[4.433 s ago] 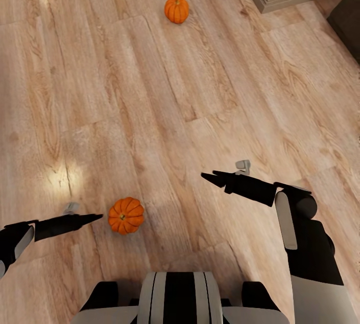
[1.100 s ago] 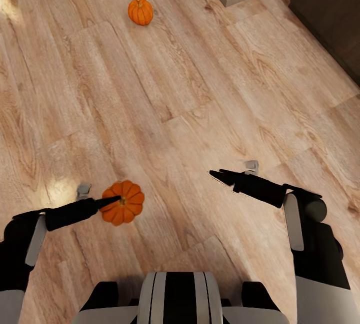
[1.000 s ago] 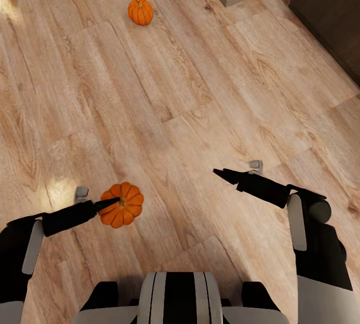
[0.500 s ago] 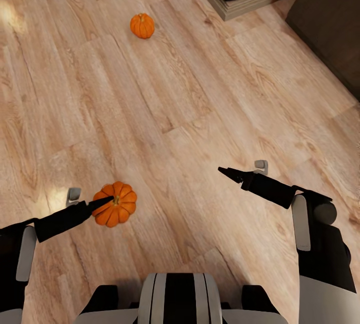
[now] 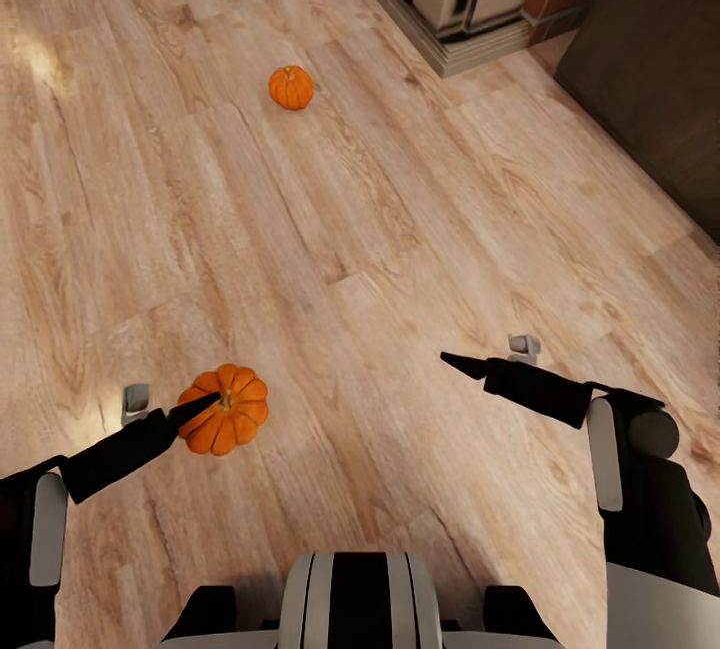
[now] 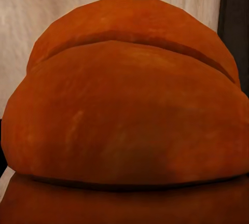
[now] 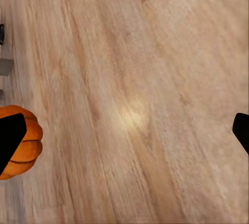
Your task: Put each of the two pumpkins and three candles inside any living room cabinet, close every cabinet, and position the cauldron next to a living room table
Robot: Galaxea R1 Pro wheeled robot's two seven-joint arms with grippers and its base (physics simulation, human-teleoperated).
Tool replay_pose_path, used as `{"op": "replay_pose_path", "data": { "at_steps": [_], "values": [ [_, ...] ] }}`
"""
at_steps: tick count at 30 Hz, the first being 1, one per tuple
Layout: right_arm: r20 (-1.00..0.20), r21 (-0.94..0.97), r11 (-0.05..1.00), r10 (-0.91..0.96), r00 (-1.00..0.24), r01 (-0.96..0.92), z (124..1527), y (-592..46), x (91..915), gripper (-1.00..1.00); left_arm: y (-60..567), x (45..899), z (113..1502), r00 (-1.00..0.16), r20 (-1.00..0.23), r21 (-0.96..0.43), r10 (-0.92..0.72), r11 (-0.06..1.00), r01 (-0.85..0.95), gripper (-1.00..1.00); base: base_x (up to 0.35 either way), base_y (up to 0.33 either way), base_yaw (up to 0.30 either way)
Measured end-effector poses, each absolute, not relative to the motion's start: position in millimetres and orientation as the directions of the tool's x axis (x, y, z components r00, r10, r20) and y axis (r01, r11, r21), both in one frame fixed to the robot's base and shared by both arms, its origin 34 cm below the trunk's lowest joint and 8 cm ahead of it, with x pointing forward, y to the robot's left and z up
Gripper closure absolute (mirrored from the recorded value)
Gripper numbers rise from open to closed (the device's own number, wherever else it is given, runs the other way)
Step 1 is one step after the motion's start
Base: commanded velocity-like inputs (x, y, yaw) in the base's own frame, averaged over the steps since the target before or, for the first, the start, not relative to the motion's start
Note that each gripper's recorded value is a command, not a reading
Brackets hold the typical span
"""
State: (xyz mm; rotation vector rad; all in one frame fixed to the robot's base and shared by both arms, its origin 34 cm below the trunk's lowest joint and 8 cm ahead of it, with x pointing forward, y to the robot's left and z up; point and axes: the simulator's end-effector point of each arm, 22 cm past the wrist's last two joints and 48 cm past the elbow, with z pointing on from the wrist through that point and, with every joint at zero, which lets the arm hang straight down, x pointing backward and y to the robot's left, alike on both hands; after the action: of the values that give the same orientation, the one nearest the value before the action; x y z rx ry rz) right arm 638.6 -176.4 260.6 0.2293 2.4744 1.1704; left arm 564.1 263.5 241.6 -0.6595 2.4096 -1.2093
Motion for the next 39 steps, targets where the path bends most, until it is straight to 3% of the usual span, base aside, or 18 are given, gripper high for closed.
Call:
{"op": "replay_pose_path", "data": {
  "at_steps": [10,15,18,33,39],
  "values": [
    [-0.303,0.76,0.649,0.307,-0.902,-0.035,278,-177,640,-1.0,266,555,254,-0.81,-0.115,-0.81,-0.575,0.526,-0.259,1.0,0.0,0.0,0.0],
    [-0.316,0.751,0.659,0.307,-0.898,-0.039,281,-170,641,-1.0,253,502,250,-0.789,-0.024,-0.804,-0.614,0.481,-0.35,1.0,0.0,0.0,0.0],
    [-0.323,0.754,0.655,0.307,-0.895,-0.048,286,-162,636,-1.0,291,475,245,-0.753,-0.096,-0.743,-0.651,0.551,-0.381,1.0,0.0,0.0,0.0],
    [-0.376,0.757,0.646,0.305,-0.875,-0.1,321,-156,641,-1.0,304,475,269,-0.712,-0.163,-0.752,-0.683,0.553,-0.359,1.0,0.0,0.0,0.0],
    [-0.444,0.774,0.597,0.279,-0.851,-0.208,351,-137,645,-1.0,303,479,278,-0.709,-0.174,-0.76,-0.683,0.551,-0.345,1.0,0.0,0.0,0.0]
  ]
}}
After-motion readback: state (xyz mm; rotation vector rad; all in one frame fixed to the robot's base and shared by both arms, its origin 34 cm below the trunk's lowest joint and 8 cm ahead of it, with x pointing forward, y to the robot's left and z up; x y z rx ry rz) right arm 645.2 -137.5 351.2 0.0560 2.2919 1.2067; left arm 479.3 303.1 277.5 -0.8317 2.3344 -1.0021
